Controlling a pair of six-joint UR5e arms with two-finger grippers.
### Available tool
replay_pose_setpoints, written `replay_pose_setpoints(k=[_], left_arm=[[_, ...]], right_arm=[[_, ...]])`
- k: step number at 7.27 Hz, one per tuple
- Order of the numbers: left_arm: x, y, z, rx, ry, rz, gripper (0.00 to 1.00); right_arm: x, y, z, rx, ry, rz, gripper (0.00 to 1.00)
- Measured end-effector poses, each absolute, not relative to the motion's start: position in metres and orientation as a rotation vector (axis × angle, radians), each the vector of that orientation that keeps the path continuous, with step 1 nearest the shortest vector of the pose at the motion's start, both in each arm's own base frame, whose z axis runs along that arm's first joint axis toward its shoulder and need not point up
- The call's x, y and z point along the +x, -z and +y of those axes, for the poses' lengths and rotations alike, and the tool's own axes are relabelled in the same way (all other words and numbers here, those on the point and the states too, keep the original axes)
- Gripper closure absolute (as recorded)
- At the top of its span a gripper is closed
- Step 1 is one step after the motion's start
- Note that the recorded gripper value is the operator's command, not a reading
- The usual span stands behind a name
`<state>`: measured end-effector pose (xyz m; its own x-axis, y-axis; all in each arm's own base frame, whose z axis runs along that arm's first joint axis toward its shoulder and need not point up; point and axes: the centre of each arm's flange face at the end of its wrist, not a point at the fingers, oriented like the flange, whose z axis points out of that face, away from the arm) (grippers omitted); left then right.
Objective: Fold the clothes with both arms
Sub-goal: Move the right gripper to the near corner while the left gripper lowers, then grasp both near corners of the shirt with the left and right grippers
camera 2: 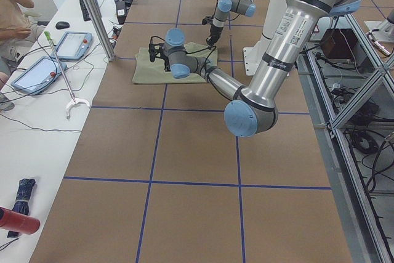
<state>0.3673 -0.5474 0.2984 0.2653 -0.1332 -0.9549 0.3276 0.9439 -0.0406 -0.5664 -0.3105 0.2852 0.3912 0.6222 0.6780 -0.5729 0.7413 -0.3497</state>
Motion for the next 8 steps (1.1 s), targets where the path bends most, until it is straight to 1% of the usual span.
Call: replay_pose_setpoints(k=[1, 2, 4, 6, 7, 8], left_arm=[[0.372, -0.297, -0.545, 0.166, 0.339, 1.27, 0.37], [0.396, -0.291, -0.526, 0.142, 0.399, 1.281, 0.37], [0.466, -0.279, -0.444, 0.088, 0.492, 1.308, 0.37], [0.478, -0.31, -0.369, 0.023, 0.519, 1.281, 0.37], [0.479, -0.329, -0.341, 0.005, 0.524, 1.251, 0.38], [0.482, -0.34, -0.323, -0.017, 0.531, 1.227, 0.39]], right_arm=[[-0.562, -0.279, -0.308, -0.08, -0.752, -0.899, 1.0], [-0.555, -0.276, -0.305, -0.094, -0.747, -0.909, 1.0], [-0.545, -0.278, -0.3, -0.101, -0.743, -0.914, 1.0], [-0.546, -0.28, -0.294, -0.103, -0.735, -0.913, 1.0], [-0.549, -0.281, -0.29, -0.105, -0.728, -0.912, 1.0], [-0.551, -0.282, -0.287, -0.108, -0.722, -0.91, 1.0]])
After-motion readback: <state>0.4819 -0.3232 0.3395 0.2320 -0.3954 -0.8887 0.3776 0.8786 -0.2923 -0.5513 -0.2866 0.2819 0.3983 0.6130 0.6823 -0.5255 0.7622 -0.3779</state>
